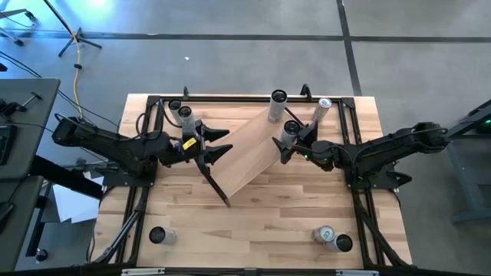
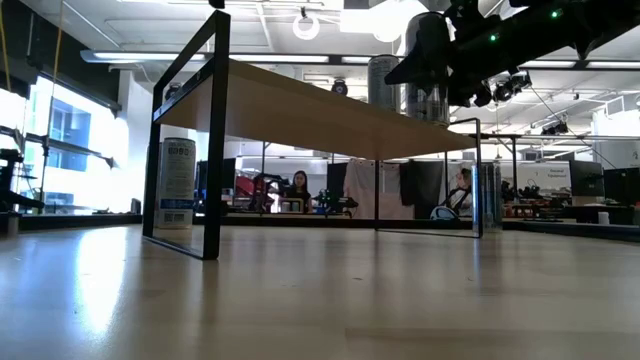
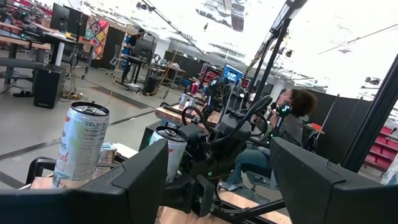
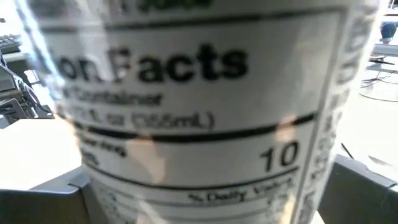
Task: Place canned beverage on shelf
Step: Put the white-yellow soda can on the shelf and align it with the other white-yellow soda can
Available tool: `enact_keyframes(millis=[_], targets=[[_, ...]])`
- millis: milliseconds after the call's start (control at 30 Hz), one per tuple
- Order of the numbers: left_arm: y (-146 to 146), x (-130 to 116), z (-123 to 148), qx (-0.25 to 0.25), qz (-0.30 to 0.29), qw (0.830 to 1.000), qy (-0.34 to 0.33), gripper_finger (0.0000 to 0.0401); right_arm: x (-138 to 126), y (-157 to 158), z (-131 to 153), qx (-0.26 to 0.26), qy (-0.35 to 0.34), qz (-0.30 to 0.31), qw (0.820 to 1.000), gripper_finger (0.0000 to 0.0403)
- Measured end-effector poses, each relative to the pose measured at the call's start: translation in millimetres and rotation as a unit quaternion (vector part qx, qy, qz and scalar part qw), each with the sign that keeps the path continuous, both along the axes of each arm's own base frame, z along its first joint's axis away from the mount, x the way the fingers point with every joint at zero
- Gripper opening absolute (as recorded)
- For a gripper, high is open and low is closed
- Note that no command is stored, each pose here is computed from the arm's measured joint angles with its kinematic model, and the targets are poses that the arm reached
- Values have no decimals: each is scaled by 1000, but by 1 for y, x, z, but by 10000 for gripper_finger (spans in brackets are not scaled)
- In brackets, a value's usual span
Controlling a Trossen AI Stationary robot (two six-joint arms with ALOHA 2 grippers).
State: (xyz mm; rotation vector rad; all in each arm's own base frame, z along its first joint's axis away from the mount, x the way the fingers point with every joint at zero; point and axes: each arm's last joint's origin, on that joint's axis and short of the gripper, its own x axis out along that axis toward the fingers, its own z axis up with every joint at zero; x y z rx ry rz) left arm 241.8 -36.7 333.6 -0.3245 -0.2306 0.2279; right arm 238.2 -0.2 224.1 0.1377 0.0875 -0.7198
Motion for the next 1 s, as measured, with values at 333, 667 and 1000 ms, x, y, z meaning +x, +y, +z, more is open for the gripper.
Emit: enact_keyframes(millis=[333, 667, 1000], targets=[[0, 0, 0, 1, 0, 1000, 1, 251, -12, 0, 18, -23, -10, 31, 999, 397], [0, 0, 0, 1, 0, 1000, 2, 251, -33, 6, 25, -13, 18, 54, 998, 397], [0, 0, 0, 1, 0, 1000, 2, 251, -48, 16, 34, -14, 11, 85, 996, 397]])
